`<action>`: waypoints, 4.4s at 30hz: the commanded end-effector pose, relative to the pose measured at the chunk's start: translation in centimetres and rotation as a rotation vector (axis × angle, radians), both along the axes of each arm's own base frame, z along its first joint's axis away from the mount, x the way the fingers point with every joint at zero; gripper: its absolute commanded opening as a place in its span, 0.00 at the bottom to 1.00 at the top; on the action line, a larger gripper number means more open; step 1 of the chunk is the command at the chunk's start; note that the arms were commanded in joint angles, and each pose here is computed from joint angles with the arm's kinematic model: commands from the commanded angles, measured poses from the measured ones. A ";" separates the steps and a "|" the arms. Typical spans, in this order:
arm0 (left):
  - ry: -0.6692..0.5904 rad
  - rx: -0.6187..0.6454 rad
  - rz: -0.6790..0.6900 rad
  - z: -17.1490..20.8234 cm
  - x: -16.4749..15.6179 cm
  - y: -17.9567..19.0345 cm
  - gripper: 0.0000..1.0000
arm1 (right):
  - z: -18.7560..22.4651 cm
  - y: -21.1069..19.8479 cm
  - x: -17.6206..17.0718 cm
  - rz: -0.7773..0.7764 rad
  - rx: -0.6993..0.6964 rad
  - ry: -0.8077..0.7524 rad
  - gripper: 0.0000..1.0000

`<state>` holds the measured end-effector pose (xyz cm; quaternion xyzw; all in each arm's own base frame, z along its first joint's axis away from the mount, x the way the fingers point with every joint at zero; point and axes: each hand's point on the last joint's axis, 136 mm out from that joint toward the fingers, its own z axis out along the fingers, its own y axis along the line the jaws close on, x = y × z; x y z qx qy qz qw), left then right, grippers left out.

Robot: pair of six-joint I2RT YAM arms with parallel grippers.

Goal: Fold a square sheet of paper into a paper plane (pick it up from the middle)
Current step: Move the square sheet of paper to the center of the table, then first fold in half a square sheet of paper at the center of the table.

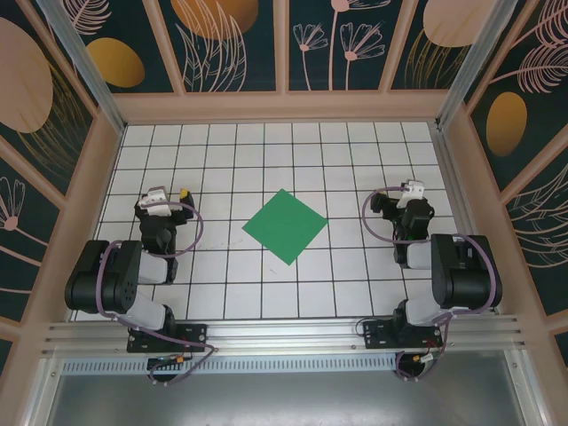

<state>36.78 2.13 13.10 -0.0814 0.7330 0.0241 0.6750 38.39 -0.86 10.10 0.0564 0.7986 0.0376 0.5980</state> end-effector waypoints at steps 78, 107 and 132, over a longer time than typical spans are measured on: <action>-0.056 -0.377 -0.016 9.7 0.8 -0.7 0.98 | -9.7 21.1 3.1 0.130 -0.478 0.766 0.90; 0.010 -0.438 -0.068 7.6 1.5 -2.0 0.98 | -6.0 20.5 -2.1 0.278 -0.128 0.931 0.99; 0.036 -0.442 -0.067 6.8 1.8 -2.0 0.98 | -13.6 18.2 -6.0 0.267 -0.202 1.120 0.94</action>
